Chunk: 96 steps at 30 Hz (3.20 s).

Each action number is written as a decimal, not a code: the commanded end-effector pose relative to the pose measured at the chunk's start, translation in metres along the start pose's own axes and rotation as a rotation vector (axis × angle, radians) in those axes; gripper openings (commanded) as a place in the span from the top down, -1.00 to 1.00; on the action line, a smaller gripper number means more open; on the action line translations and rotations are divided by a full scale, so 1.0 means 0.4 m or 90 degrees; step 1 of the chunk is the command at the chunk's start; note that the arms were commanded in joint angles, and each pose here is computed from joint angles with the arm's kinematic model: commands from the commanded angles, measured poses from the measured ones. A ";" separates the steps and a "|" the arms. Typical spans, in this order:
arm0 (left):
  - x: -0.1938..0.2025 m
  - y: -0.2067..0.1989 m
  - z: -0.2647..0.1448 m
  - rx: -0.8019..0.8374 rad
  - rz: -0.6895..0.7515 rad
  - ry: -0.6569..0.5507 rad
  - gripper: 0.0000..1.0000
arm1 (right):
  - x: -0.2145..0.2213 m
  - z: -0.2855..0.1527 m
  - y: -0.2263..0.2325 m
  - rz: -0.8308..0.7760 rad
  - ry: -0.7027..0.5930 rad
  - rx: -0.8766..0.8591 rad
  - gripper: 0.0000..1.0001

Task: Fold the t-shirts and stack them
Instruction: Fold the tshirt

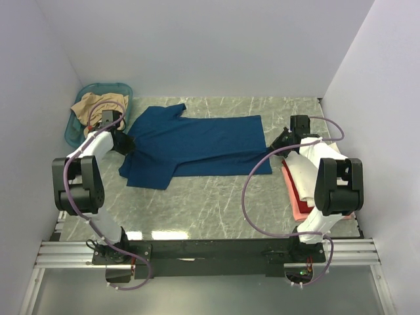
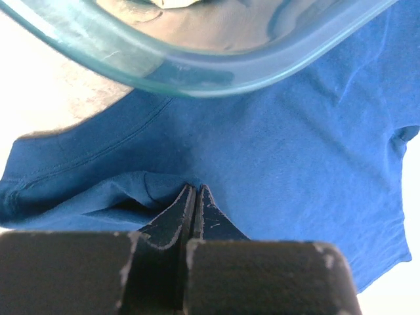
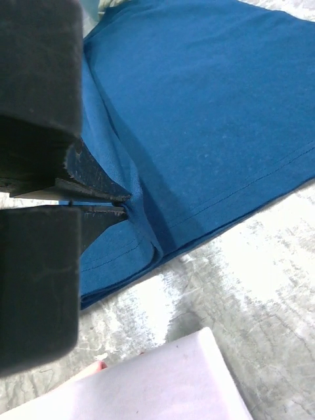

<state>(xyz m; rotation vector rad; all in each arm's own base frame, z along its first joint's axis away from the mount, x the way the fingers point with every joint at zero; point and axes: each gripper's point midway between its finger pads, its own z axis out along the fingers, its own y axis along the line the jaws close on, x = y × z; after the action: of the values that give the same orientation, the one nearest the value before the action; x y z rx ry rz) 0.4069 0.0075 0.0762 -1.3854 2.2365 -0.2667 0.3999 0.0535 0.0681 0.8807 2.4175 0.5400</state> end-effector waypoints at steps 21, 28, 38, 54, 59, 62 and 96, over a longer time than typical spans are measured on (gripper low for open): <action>-0.079 -0.053 -0.035 0.102 0.034 -0.052 0.11 | -0.088 -0.001 0.080 -0.043 -0.028 -0.034 -0.24; -0.043 0.062 -0.113 0.063 -0.020 -0.082 0.11 | 0.016 -0.090 0.065 -0.070 -0.046 -0.047 -0.22; 0.014 0.153 -0.087 0.034 -0.038 -0.069 0.16 | 0.135 -0.086 -0.045 -0.061 -0.025 -0.026 -0.15; 0.027 0.217 -0.043 0.004 -0.017 -0.060 -0.04 | 0.164 -0.030 -0.100 -0.044 -0.006 0.013 -0.17; 0.031 0.229 -0.030 -0.008 -0.019 -0.056 -0.06 | 0.165 -0.023 -0.105 -0.040 -0.006 0.017 -0.17; 0.031 0.243 -0.022 -0.024 -0.022 -0.060 -0.06 | 0.168 -0.015 -0.109 -0.038 -0.001 0.020 -0.16; 0.001 0.340 -0.071 -0.127 -0.023 -0.115 0.99 | 0.203 -0.070 -0.147 -0.029 0.001 0.039 1.00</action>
<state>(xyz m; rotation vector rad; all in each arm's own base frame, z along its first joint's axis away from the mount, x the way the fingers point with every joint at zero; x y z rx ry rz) 0.3067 0.0538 0.0396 -1.4832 2.1500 -0.0351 0.3170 0.0698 0.0293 0.8306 2.4649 0.4962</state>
